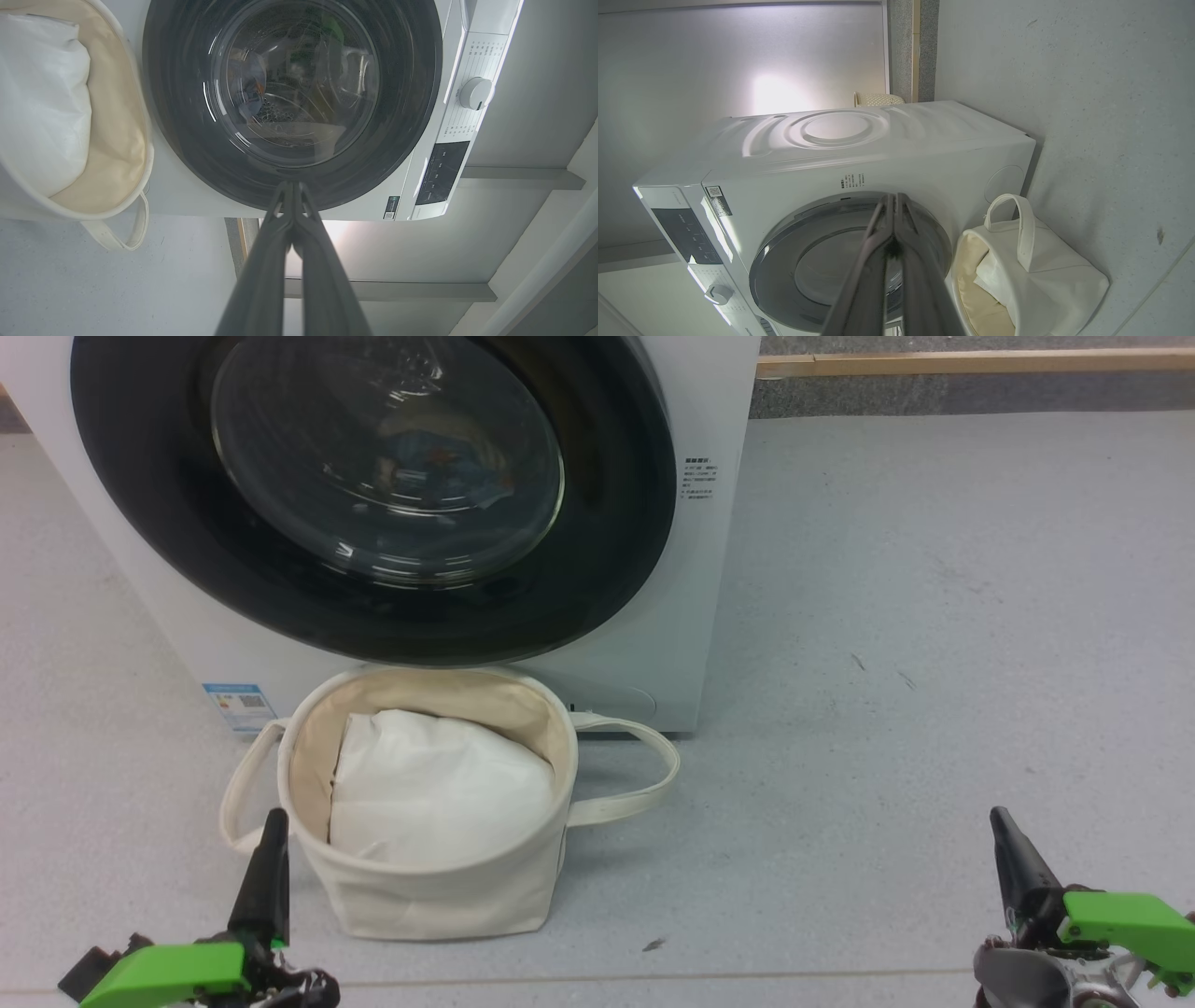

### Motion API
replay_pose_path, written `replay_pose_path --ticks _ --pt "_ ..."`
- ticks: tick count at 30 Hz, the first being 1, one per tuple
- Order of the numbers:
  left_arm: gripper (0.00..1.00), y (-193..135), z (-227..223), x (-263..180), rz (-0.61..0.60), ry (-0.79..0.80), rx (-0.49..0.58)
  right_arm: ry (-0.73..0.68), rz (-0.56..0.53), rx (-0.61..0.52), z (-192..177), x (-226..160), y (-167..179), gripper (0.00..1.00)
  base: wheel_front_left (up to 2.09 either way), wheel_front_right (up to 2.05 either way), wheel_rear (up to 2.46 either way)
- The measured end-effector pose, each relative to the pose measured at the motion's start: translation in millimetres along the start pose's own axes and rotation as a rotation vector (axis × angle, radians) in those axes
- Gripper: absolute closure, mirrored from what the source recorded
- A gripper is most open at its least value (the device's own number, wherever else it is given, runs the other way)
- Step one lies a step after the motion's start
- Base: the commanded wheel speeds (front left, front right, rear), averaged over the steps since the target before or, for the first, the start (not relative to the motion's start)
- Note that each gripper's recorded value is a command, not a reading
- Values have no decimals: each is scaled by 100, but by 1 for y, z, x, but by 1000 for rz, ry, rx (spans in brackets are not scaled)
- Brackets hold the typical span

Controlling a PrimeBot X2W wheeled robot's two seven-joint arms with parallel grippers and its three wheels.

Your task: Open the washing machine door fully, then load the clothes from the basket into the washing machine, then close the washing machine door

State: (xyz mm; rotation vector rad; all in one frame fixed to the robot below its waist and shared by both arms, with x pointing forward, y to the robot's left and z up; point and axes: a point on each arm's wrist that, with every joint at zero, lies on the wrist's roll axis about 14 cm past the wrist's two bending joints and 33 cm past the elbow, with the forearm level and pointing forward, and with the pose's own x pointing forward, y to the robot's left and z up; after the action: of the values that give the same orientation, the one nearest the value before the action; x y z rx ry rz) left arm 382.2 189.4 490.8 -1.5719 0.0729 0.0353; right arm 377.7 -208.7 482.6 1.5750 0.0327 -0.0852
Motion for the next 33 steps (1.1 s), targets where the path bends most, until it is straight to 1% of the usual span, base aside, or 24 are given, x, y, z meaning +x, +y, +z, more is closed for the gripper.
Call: replay_pose_path --ticks 33 --pt "100 0 0 0 0 0 0 0 0 0 0 0 0 100 0 0 0"
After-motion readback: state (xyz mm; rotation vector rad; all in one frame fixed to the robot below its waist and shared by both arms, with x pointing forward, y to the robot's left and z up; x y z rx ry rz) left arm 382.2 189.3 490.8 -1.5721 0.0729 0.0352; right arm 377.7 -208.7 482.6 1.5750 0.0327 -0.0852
